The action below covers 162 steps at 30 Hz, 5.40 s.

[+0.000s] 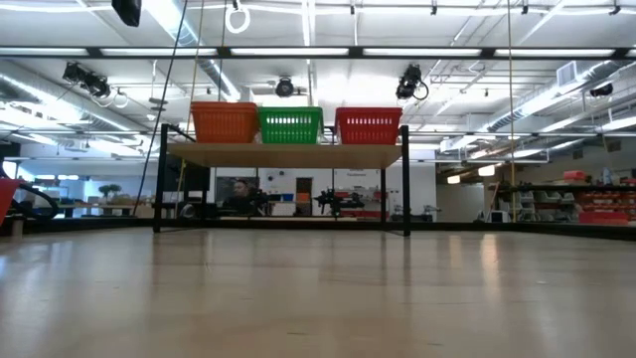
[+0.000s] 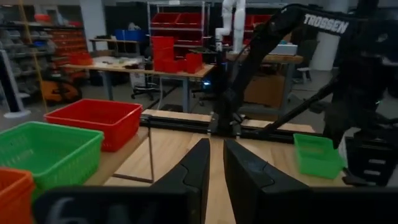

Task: Stack baskets on shelf by color
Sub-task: Stack the green bin on the green bin on the shelf, then stack the red bin on the red bin on the shelf

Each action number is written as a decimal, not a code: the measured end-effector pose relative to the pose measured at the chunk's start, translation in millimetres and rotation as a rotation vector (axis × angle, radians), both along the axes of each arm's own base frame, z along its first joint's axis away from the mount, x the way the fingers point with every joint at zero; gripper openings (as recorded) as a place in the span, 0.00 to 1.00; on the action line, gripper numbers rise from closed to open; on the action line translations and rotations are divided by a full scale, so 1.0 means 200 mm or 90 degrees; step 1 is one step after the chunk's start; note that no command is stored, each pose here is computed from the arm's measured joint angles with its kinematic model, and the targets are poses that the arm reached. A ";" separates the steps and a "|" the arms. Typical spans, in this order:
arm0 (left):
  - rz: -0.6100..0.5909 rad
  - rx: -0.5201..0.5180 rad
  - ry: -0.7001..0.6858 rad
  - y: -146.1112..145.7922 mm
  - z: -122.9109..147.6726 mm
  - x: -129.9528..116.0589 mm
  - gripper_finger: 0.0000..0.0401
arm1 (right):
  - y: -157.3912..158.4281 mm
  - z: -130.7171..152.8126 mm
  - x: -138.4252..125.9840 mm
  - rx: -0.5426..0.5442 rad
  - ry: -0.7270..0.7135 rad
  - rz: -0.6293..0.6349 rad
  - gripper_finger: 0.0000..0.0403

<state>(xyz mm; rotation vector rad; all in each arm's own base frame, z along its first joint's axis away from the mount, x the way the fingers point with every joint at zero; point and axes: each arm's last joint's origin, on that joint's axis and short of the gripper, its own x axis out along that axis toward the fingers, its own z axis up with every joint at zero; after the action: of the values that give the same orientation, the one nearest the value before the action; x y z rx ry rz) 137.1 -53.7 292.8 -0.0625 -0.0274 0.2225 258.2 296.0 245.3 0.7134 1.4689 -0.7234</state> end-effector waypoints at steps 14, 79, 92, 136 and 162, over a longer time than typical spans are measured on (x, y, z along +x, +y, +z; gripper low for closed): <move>-0.127 -0.012 0.013 -0.03 -0.01 0.01 0.14 | 0.01 -0.19 -0.09 -0.023 0.080 -0.090 0.39; -0.158 -0.021 0.005 -0.11 -0.03 0.06 0.13 | -0.66 0.13 0.66 -0.232 -0.189 0.552 0.02; -0.148 -0.012 0.004 -0.10 -0.03 0.06 0.13 | -1.04 0.49 0.79 -0.438 -0.210 0.591 0.02; -0.101 0.104 -0.065 -0.09 0.05 0.06 0.13 | -1.93 0.56 0.88 -0.479 -0.234 0.583 0.04; -0.102 0.104 -0.060 -0.09 0.04 0.06 0.13 | -1.88 0.56 0.89 -0.473 -0.243 0.578 0.29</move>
<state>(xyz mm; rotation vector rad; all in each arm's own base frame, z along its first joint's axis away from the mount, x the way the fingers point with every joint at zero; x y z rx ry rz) 148.5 -71.4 301.3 0.0882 -0.1340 0.0562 435.9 -80.2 357.8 -0.3780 0.9058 -0.3302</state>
